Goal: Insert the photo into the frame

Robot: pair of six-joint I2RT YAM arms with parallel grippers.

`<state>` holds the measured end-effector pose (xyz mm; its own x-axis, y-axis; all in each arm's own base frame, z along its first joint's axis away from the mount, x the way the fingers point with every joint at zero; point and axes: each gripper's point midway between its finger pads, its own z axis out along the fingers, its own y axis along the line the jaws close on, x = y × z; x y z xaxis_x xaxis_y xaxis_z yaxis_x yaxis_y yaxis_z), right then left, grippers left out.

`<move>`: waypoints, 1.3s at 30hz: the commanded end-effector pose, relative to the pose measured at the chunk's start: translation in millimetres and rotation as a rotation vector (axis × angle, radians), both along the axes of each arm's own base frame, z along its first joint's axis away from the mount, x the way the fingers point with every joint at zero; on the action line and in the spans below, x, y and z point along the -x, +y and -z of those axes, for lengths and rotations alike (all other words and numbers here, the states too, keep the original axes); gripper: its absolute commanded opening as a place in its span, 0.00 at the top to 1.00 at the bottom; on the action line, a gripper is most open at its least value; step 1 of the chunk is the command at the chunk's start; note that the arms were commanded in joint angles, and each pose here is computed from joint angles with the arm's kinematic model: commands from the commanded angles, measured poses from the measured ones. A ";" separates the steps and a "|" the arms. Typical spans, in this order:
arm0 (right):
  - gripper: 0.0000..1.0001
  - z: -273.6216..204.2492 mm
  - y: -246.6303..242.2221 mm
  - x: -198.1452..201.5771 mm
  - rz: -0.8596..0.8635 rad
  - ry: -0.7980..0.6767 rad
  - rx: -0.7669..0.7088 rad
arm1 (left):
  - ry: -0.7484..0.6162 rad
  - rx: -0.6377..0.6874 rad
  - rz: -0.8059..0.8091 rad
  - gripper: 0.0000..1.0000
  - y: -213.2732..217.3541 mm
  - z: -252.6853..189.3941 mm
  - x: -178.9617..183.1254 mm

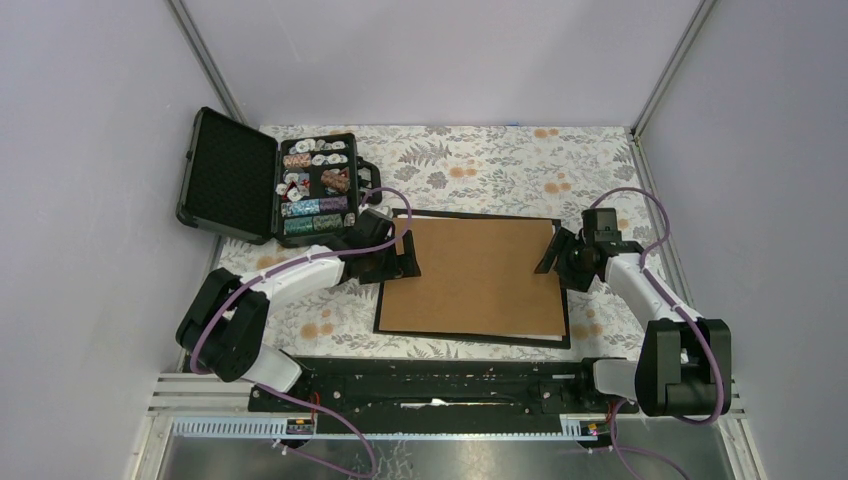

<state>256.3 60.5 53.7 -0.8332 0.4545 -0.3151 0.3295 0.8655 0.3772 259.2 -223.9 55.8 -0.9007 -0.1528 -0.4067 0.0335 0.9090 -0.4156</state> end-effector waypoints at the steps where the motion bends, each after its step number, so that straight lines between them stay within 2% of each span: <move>1: 0.27 -11.5 24.2 4.5 -0.034 -0.010 -0.097 | -0.092 0.137 0.038 0.02 -31.2 -34.1 -16.0; 9: 0.27 -0.3 14.3 14.3 -0.017 0.026 -0.040 | -0.104 0.158 0.046 0.02 -39.9 -42.0 -24.6; 18: 0.25 10.5 4.6 6.9 0.002 0.053 0.018 | -0.113 0.166 0.049 0.02 -45.0 -47.8 -31.2; 33: 0.24 9.8 1.1 -13.6 -0.003 0.037 0.046 | -0.100 0.103 0.034 0.02 -38.6 -28.9 -42.4; 39: 0.24 11.6 -0.8 -16.9 -0.007 0.042 0.060 | -0.116 0.028 0.021 0.02 -30.3 -29.3 -54.3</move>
<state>257.8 50.0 32.8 -0.8495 0.4470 -0.2802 0.3746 0.8851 0.2762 283.8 -235.9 51.7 -0.9006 -0.1407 -0.4113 0.0378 0.9173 -0.3965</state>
